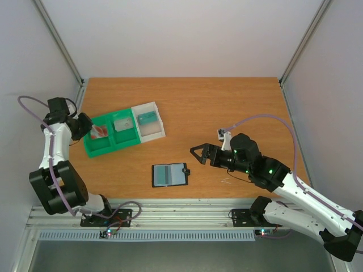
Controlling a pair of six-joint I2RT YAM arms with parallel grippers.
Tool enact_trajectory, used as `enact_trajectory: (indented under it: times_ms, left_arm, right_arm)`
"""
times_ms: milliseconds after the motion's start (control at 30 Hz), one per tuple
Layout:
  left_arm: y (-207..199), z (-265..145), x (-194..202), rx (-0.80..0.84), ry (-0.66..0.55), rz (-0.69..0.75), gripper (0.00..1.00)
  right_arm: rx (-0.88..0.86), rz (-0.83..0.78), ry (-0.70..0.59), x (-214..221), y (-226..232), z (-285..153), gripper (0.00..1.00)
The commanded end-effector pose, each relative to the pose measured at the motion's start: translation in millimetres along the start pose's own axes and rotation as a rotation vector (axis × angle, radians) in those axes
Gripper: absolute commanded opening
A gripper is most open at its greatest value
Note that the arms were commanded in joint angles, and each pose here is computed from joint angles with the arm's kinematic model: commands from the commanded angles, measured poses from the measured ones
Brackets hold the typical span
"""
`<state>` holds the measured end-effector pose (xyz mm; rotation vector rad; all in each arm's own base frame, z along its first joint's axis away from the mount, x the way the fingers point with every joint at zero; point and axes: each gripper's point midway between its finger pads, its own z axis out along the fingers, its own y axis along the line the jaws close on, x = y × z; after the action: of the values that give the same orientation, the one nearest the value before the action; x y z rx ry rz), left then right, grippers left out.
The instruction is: Take the credit cards out of the card holder
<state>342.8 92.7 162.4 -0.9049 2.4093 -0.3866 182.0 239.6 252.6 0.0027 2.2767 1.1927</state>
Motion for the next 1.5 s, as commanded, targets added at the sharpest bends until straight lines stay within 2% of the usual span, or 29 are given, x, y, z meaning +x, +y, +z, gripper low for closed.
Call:
enact_trajectory:
  times_ms: [0, 233, 433, 833, 1467]
  left_arm:
    - [-8, 5, -31, 0.016, -0.073, 0.05, 0.01]
    - [-14, 20, -47, 0.049, -0.088, 0.066, 0.01]
    - [-5, 39, -42, 0.029, -0.04, 0.043, 0.01]
    - [5, 59, -43, 0.007, -0.032, 0.03, 0.02]
    - [20, 79, -35, -0.051, 0.034, -0.004, 0.1]
  right_arm:
    - [-0.017, -0.031, -0.049, -16, 12, -9, 0.98]
    - [-0.032, -0.044, -0.047, -17, 16, -9, 0.99]
    - [-0.012, -0.052, -0.061, -19, 14, -14, 0.99]
    - [-0.002, -0.074, -0.098, -24, 11, -27, 0.98]
    - [0.029, -0.073, -0.119, -27, 2, -33, 0.98]
